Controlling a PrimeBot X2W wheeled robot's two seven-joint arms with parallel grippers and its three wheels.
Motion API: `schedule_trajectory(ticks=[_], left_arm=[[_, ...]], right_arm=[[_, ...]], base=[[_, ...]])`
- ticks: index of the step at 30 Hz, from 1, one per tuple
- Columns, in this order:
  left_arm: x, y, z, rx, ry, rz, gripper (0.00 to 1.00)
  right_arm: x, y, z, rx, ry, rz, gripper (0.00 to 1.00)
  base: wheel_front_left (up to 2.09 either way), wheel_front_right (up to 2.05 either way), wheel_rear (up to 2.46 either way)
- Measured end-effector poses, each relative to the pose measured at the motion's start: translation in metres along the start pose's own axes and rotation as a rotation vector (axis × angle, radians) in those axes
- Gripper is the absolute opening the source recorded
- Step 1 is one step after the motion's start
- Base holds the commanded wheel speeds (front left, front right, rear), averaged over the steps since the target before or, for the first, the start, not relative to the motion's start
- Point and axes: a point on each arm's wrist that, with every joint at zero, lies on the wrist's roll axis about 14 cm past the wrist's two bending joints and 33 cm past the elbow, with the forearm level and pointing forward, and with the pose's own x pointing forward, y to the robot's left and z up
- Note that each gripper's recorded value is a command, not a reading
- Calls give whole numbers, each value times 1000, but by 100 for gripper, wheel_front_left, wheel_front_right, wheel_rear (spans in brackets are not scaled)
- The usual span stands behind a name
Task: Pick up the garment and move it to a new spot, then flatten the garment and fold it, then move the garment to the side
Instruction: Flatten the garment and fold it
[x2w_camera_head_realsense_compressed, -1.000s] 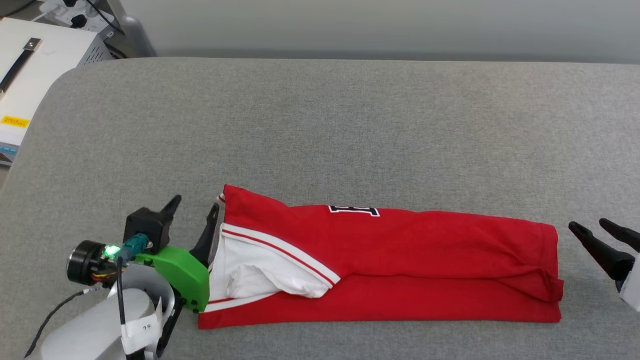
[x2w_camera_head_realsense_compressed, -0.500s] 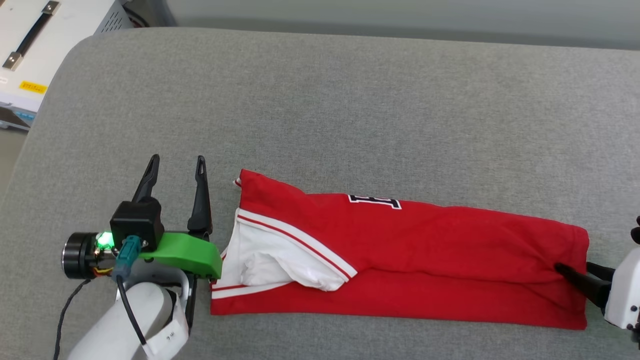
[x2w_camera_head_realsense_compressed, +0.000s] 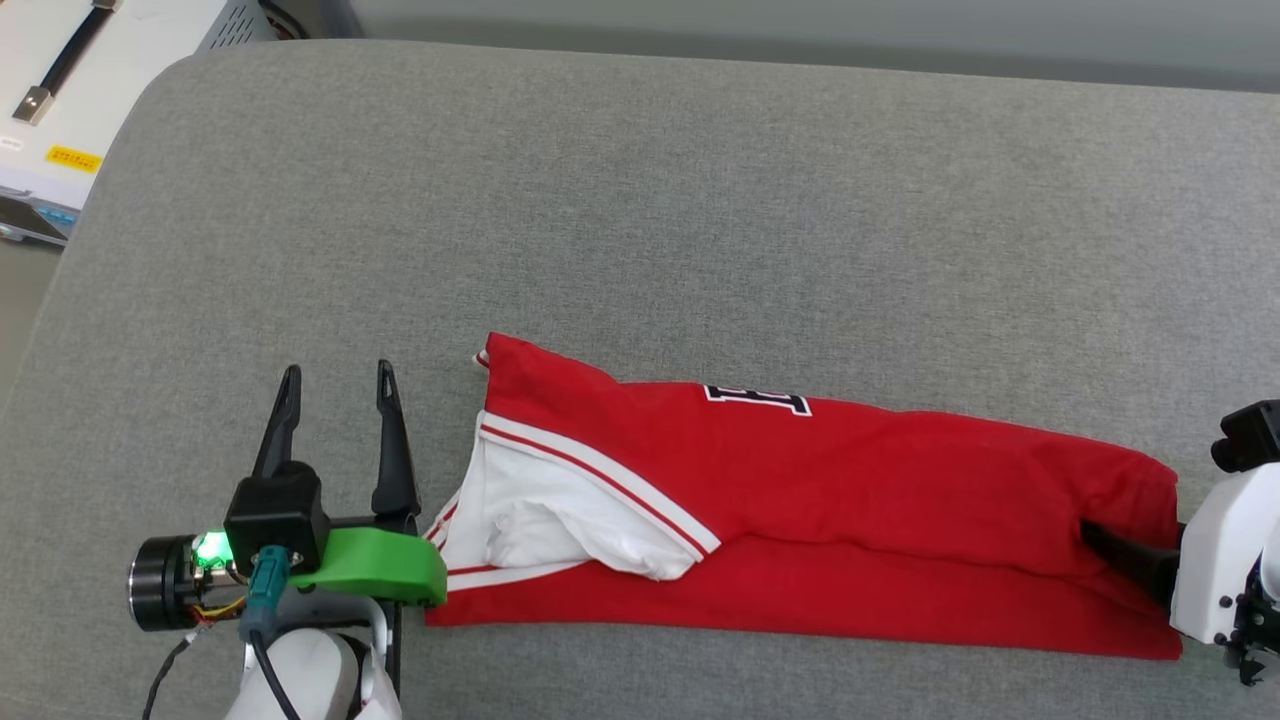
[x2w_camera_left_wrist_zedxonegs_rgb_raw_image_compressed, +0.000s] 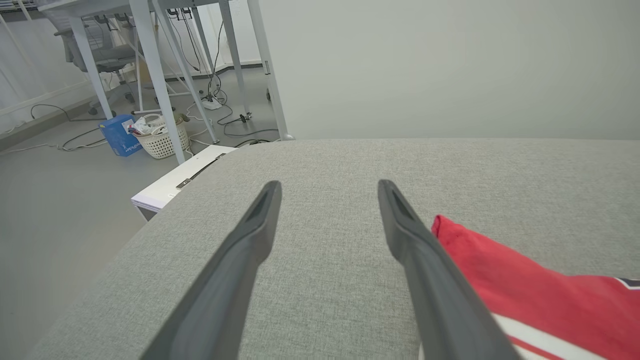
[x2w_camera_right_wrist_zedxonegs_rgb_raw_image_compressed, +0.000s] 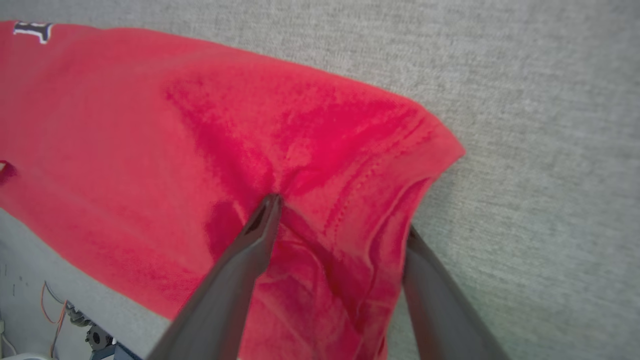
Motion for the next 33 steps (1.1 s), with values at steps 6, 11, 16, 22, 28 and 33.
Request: schedule_trajectory(ticks=[6,11,16,22,28,33], left_arm=[[-10,-4,-2,7,1,-23,100],[-14,-6,2,9,-13,-39,100],[-16,-9,9,9,-35,-57,100],[-20,-10,11,5,-40,-66,100],[-26,-10,9,11,-36,-73,100],[-26,-10,4,11,-22,-72,100]], right_arm=[[-9,-10,3,21,-42,-25,0],[-24,-24,10,37,-80,-64,0],[-56,-68,24,33,-126,-194,0],[-78,-84,31,7,-144,-256,0],[-73,19,48,-118,-190,28,0],[-61,72,42,-213,-145,162,0]], base=[[0,0,0],[0,0,0],[0,0,0],[0,0,0],[0,0,0],[0,0,0]])
